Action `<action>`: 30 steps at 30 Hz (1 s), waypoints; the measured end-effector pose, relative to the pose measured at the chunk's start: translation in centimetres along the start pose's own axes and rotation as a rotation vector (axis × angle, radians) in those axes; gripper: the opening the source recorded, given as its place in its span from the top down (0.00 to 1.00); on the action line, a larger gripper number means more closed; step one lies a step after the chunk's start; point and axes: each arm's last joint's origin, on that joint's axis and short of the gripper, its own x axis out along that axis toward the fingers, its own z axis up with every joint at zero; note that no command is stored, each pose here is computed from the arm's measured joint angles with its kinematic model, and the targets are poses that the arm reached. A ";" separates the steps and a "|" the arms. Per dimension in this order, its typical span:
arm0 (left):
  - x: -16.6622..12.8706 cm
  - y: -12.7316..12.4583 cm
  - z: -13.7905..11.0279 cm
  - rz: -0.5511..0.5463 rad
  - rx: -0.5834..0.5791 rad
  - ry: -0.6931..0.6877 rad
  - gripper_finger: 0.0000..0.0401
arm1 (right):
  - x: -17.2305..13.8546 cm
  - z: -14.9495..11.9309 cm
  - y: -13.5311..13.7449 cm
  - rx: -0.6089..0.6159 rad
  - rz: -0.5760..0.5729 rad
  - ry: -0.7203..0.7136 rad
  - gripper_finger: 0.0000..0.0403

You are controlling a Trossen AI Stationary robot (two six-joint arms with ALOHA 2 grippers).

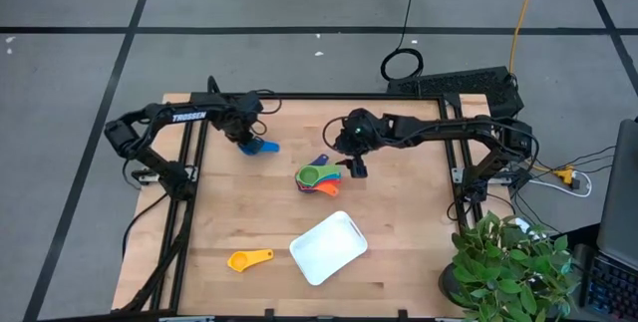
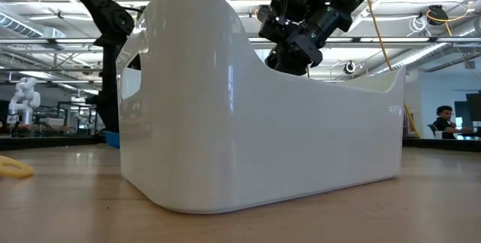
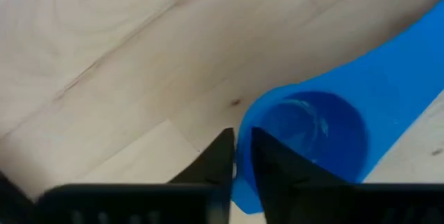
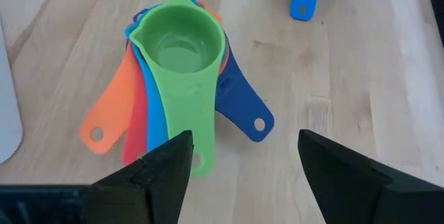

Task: Nest measuring cups in basket
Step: Stack the blue measuring cup on top of the green measuring cup

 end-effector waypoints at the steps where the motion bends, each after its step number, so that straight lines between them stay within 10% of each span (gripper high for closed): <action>1: 0.1 -0.1 0.1 -0.007 0.002 -0.003 0.92 | 0.0 0.0 -0.1 0.002 -0.001 0.002 0.37; 15: -4.2 -1.6 0.6 -0.229 -0.097 -0.119 0.98 | -0.4 -1.0 -1.6 0.053 -0.028 0.037 0.38; 30: -12.1 -12.1 -0.1 -0.535 -0.003 -0.330 0.98 | -4.1 -4.6 -5.0 0.241 -0.115 0.125 0.38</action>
